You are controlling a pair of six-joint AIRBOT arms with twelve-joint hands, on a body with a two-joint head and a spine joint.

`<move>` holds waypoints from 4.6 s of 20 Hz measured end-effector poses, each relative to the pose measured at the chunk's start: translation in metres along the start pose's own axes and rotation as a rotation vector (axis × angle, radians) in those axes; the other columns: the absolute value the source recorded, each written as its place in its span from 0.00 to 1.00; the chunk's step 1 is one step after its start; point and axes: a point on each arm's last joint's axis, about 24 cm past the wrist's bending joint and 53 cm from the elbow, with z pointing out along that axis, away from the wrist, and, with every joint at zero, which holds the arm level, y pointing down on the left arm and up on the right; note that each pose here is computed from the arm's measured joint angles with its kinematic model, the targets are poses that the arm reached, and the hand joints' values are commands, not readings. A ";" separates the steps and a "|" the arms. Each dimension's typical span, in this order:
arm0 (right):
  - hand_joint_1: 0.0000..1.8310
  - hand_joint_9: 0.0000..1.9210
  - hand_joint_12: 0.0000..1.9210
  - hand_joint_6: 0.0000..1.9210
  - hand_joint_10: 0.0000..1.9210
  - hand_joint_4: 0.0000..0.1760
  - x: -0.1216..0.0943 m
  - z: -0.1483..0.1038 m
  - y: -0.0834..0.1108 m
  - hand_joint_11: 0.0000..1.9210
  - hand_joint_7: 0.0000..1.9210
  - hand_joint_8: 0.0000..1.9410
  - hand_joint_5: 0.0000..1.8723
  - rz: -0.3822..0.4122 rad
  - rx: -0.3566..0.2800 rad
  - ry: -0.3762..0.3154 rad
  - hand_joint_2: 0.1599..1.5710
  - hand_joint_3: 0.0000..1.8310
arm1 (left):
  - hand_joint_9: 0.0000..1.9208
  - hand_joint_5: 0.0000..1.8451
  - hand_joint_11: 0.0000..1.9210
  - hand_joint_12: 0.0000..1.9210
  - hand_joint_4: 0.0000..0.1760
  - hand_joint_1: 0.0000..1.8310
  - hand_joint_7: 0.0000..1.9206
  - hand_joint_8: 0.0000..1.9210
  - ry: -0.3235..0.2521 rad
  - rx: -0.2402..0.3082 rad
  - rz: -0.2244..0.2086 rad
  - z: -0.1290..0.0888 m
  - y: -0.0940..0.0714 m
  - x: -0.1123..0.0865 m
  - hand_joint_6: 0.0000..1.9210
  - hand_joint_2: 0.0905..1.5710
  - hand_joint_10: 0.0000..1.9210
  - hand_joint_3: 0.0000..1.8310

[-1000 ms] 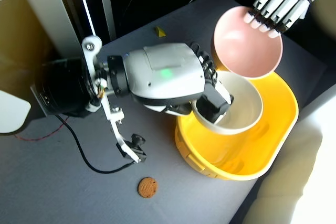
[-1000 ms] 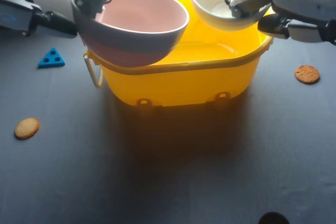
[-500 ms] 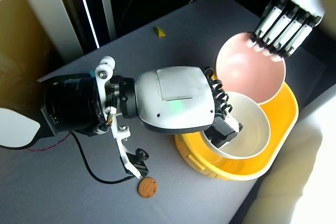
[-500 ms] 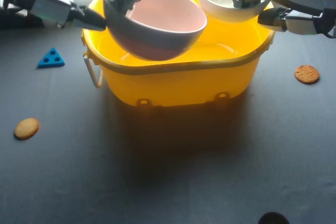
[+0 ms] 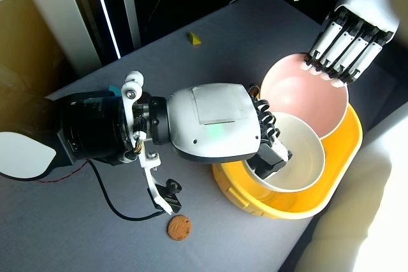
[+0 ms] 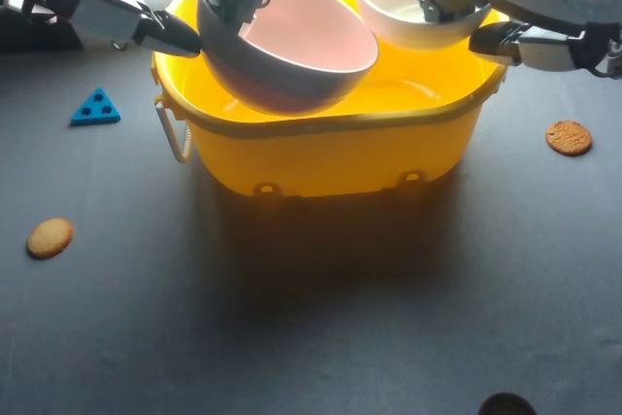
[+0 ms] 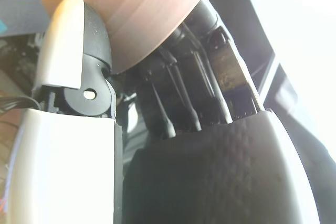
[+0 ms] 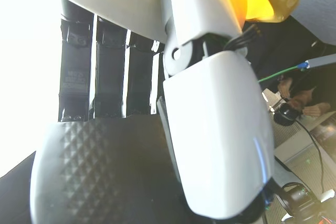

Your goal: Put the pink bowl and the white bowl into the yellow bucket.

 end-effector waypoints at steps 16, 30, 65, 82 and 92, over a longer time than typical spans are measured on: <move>0.44 0.24 0.63 0.00 0.00 0.00 0.008 0.003 -0.003 0.01 0.26 0.00 0.27 0.090 0.011 0.015 0.66 0.00 | 0.14 0.06 0.00 0.50 0.00 0.35 0.14 0.00 0.037 -0.014 -0.002 0.001 0.003 0.018 0.00 0.79 0.00 0.00; 0.16 0.01 0.14 0.00 0.00 0.00 0.007 -0.030 -0.014 0.00 0.02 0.00 0.03 0.201 0.156 0.104 0.61 0.00 | 0.00 0.00 0.00 0.00 0.00 0.08 0.00 0.00 0.184 -0.090 0.007 -0.052 -0.006 0.059 0.00 0.74 0.00 0.00; 0.00 0.00 0.00 0.00 0.00 0.00 0.032 -0.048 -0.022 0.01 0.00 0.00 0.01 0.250 0.214 0.175 0.60 0.00 | 0.00 0.00 0.00 0.00 0.00 0.00 0.00 0.00 0.398 -0.228 -0.022 -0.112 -0.010 0.106 0.00 0.74 0.00 0.00; 0.02 0.00 0.00 0.00 0.00 0.00 0.029 -0.048 -0.021 0.01 0.00 0.00 0.01 0.249 0.209 0.169 0.62 0.00 | 0.00 0.00 0.00 0.00 0.00 0.00 0.00 0.00 0.425 -0.292 -0.131 -0.104 -0.007 0.121 0.00 0.75 0.00 0.01; 0.00 0.00 0.01 0.00 0.00 0.00 0.028 -0.048 -0.021 0.01 0.01 0.00 0.02 0.248 0.205 0.165 0.63 0.00 | 0.00 0.00 0.00 0.00 0.00 0.00 0.00 0.00 0.410 -0.289 -0.139 -0.097 -0.009 0.123 0.00 0.75 0.00 0.00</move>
